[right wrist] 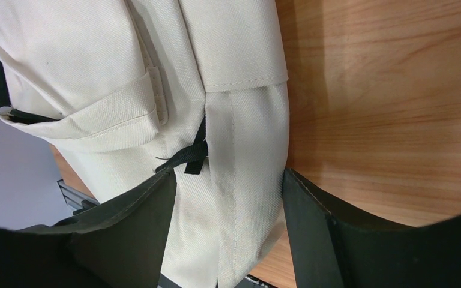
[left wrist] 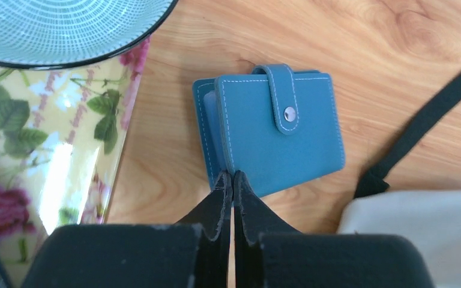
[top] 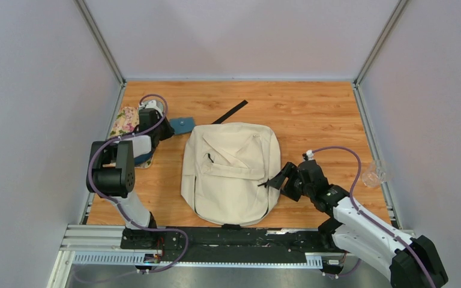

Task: Pack the student bag
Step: Pick up the personal item from the center of the board.

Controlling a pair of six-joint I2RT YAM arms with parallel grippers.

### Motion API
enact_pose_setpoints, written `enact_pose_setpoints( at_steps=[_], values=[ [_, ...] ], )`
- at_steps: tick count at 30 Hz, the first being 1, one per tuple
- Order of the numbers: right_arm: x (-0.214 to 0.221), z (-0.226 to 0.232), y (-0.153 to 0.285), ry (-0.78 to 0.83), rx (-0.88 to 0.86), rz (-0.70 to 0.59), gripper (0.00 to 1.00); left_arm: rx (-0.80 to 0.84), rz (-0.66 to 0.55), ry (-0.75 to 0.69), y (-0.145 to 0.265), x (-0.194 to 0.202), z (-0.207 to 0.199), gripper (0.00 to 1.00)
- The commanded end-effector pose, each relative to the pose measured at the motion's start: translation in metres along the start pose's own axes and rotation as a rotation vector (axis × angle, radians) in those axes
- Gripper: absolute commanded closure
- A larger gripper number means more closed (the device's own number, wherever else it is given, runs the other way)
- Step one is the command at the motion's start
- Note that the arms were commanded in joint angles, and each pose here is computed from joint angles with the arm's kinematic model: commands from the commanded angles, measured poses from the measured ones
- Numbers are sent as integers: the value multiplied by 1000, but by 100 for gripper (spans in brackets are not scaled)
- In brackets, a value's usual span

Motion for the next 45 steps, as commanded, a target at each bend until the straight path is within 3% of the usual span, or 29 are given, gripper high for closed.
enact_pose_setpoints(
  at_steps=[1,11,20,28,32,40,45],
  values=[
    [-17,19,11,21,-72,-62,33,77,-58,-28,32,-20,-23,100],
    [-16,23,26,-8,-124,-94,33,119,-200,-73,110,-55,-54,100],
    [-22,44,44,-55,-276,-149,33,308,-237,20,177,-39,-77,100],
    [-28,73,53,-63,-407,-181,32,572,-96,227,213,-9,-108,100],
    [-29,88,57,-40,-429,-179,32,643,-64,263,224,3,-121,100],
    [-23,65,58,-88,-209,-273,32,715,-18,309,239,28,-129,100],
    [-9,48,48,-88,-126,-207,32,741,43,298,245,41,-132,100]
  ],
)
Point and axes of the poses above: each gripper's point midway between its finger pads, its own y axis back along the fingers, its own z axis along the line the jaws close on, x = y × z, the point moved 5 cm from there along y, back along the fingers, and after that the axes turned 15 degrees about y, right-handed, at the moved point
